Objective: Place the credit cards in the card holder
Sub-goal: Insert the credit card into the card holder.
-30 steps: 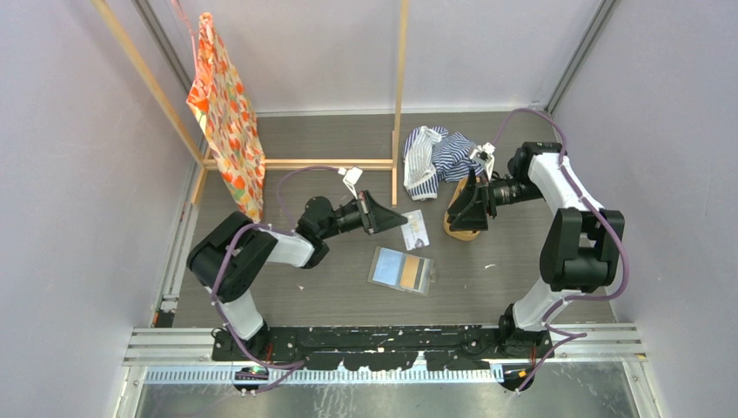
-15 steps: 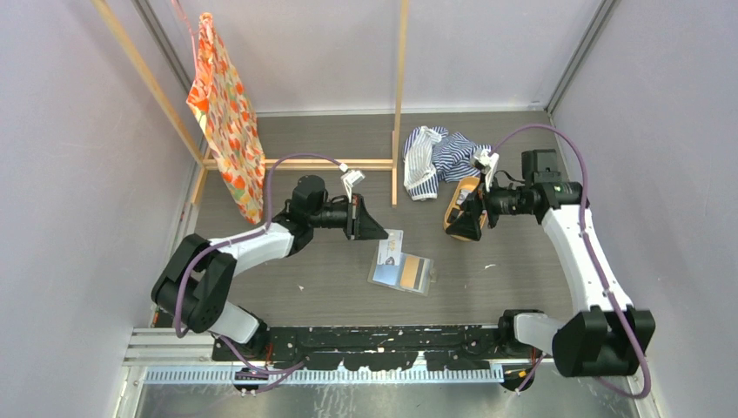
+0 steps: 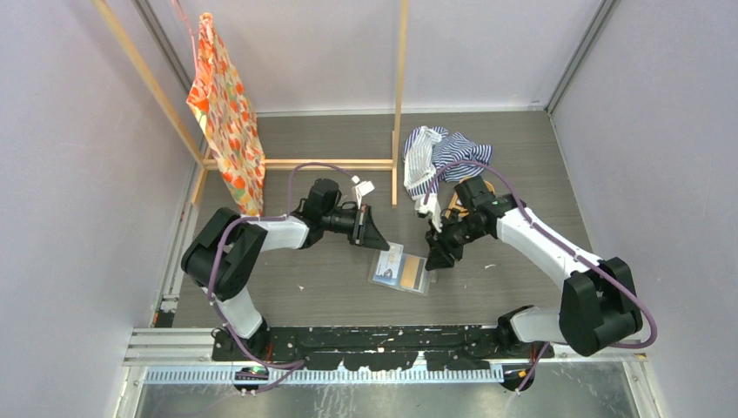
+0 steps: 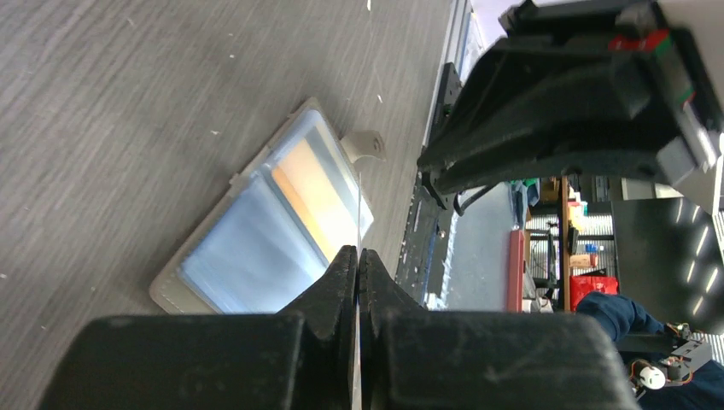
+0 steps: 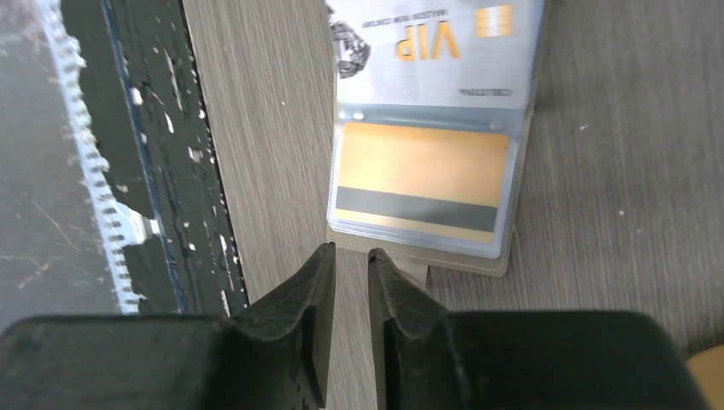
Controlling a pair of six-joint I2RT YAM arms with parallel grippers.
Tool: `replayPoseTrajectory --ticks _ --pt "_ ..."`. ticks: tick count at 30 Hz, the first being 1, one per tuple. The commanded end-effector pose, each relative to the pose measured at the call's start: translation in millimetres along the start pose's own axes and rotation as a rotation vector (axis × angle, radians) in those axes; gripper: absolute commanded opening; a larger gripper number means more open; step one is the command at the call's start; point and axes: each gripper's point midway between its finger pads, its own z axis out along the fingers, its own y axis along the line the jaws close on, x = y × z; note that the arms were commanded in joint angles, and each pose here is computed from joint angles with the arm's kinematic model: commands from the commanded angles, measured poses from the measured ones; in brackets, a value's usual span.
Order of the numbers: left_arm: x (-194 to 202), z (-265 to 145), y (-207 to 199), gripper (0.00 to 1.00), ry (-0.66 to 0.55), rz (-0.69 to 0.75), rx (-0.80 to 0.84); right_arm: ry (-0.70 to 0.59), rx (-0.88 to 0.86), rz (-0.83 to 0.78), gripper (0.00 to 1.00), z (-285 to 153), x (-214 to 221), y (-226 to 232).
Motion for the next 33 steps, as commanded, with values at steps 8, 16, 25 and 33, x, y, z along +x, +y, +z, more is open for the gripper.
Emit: replayPoseTrajectory --ticks 8,16,25,33 --pt "-22 14 16 0.0 -0.043 0.031 0.012 0.165 0.054 -0.178 0.22 19 15 -12" --pt "-20 18 25 0.0 -0.087 0.001 0.018 0.229 0.048 -0.195 0.21 24 25 -12" --pt "-11 20 36 0.0 -0.094 -0.028 0.01 0.252 0.035 -0.2 0.21 27 28 -10" --pt "-6 20 39 0.0 -0.096 -0.038 -0.008 0.263 0.033 -0.198 0.21 28 29 -10"
